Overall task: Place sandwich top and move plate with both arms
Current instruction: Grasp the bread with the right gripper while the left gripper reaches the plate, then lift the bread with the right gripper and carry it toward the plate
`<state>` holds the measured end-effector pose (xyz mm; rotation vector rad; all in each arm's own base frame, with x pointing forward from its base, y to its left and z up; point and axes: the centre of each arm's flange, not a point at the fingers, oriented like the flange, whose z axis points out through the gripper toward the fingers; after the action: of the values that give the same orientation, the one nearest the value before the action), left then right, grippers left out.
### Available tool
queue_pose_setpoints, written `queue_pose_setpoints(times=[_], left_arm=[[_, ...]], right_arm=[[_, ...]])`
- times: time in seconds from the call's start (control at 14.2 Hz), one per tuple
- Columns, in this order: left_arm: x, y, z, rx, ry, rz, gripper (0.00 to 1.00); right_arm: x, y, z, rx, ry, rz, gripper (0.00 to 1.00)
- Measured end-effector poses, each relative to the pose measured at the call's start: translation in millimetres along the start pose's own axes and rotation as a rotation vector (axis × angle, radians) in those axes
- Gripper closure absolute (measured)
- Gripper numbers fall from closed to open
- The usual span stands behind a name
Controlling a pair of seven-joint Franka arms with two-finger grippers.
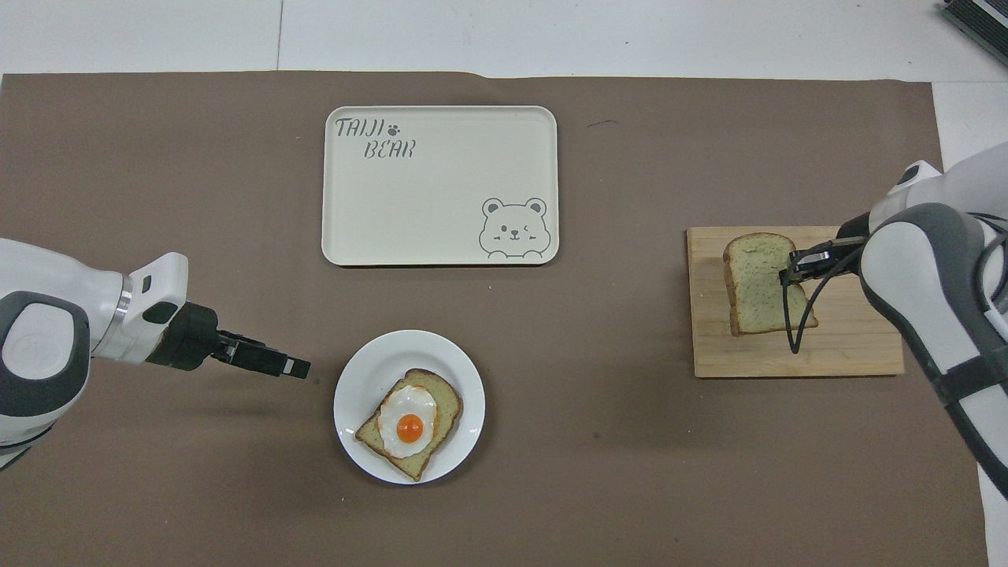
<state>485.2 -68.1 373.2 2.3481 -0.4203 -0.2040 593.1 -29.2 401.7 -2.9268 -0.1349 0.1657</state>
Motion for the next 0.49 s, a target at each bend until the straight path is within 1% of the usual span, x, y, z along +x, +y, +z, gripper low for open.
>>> queue_pose_setpoints(times=[0.21,0.49], left_arm=[[-11,-16,23,-0.048,0.013,-0.003,0.00],[-23,-28,46,-0.112,0.029,-0.027,0.00]], right_arm=[[2,-54,6,-0.007,-0.023,-0.016,0.90],[1,-122,23,-0.023,-0.051,-0.002,0.90]])
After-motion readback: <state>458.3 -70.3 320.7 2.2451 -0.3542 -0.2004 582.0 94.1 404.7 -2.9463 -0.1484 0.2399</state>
